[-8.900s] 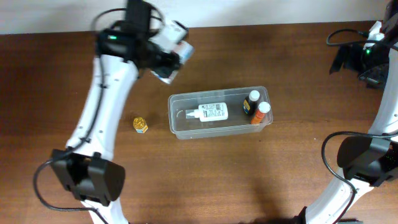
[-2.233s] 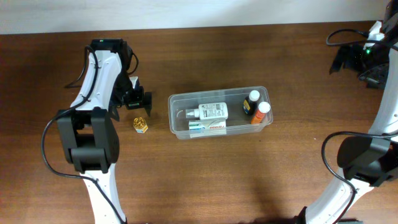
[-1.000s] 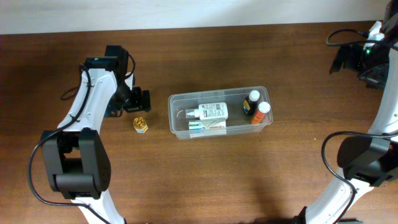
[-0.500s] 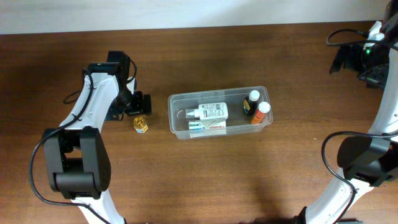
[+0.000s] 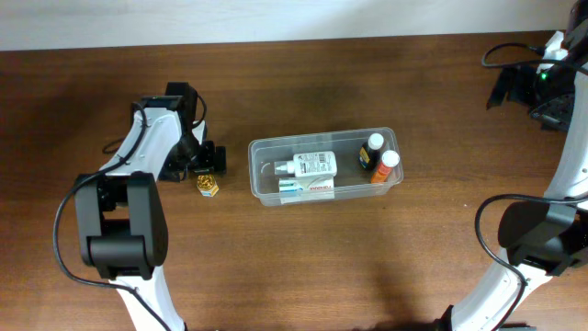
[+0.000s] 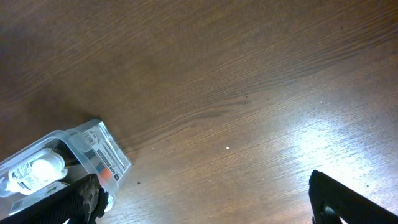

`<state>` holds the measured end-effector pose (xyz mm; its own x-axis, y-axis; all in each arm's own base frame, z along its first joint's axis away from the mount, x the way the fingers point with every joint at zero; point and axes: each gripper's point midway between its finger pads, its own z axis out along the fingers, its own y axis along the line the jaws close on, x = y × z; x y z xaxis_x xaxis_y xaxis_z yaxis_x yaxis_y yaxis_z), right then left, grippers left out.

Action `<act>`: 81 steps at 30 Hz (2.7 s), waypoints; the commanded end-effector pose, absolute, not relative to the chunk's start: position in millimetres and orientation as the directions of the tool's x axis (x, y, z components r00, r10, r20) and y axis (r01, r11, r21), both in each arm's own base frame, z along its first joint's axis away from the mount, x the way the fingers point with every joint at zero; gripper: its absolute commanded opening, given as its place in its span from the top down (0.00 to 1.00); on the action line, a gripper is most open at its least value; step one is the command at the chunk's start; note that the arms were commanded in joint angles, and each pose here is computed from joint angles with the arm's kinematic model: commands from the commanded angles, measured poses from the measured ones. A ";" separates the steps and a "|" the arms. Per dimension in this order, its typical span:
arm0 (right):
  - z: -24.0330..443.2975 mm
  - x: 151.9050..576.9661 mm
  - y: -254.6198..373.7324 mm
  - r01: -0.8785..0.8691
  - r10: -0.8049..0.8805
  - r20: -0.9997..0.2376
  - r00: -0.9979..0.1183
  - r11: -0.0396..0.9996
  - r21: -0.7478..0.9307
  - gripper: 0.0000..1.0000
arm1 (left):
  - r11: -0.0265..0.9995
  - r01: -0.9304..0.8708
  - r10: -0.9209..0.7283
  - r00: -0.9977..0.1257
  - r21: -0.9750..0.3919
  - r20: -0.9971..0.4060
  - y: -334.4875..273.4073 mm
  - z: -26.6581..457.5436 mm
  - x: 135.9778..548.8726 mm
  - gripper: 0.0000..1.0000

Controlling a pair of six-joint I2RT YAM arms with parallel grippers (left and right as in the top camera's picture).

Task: Pack container
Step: 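Lower the left gripper over the small gold-lidded jar, then close the left gripper on the jar and grasp it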

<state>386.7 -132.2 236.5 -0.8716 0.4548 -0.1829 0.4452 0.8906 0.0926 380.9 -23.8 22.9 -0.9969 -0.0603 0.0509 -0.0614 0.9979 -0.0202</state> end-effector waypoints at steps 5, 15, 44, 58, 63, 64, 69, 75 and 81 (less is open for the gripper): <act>242.6 383.0 -134.5 0.448 0.458 -0.198 -0.867 0.889 0.092 0.02 | 0.999 -0.041 -0.040 -0.995 -0.011 0.092 -20.5 7.8 375.3 0.01; 242.6 383.0 -134.5 0.449 0.458 -0.198 -0.867 0.889 0.092 0.02 | 1.000 -0.006 -0.005 -0.995 -0.010 0.101 -33.9 7.8 372.2 0.01; 242.6 383.0 -134.5 0.449 0.458 -0.198 -0.867 0.889 0.092 0.02 | 1.000 -0.013 -0.015 -0.989 0.016 0.144 -33.7 -4.2 355.7 0.02; 242.6 383.0 -134.5 0.449 0.458 -0.198 -0.867 0.889 0.092 0.02 | 1.000 -0.021 -0.023 -0.992 0.014 0.121 -34.2 -5.0 361.3 0.22; 242.6 383.0 -134.5 0.448 0.458 -0.198 -0.867 0.889 0.092 0.02 | 1.000 -0.024 -0.026 -0.992 0.014 0.121 -34.4 -5.0 361.3 0.29; 242.6 383.0 -134.5 0.449 0.458 -0.198 -0.867 0.889 0.092 0.02 | 1.000 -0.024 -0.026 -0.992 0.014 0.122 -34.4 -5.0 361.2 0.31; 242.6 383.0 -134.5 0.449 0.458 -0.198 -0.867 0.889 0.092 0.02 | 1.000 -0.024 -0.026 -0.992 0.014 0.122 -34.4 -5.0 361.2 0.35; 242.6 383.0 -134.5 0.449 0.458 -0.198 -0.867 0.889 0.092 0.02 | 1.000 -0.024 -0.026 -0.992 0.014 0.122 -34.5 -5.0 361.2 0.44; 242.6 383.0 -134.5 0.448 0.458 -0.198 -0.867 0.889 0.092 0.02 | 0.999 -0.033 -0.034 -0.992 0.012 0.124 -34.9 -4.9 360.6 0.46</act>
<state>386.7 -132.2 236.5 -0.8713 0.4554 -0.1828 0.4459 0.8903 0.0928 365.1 -37.9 1.0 -0.9944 -0.0192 0.1039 -0.0191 0.9998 0.0025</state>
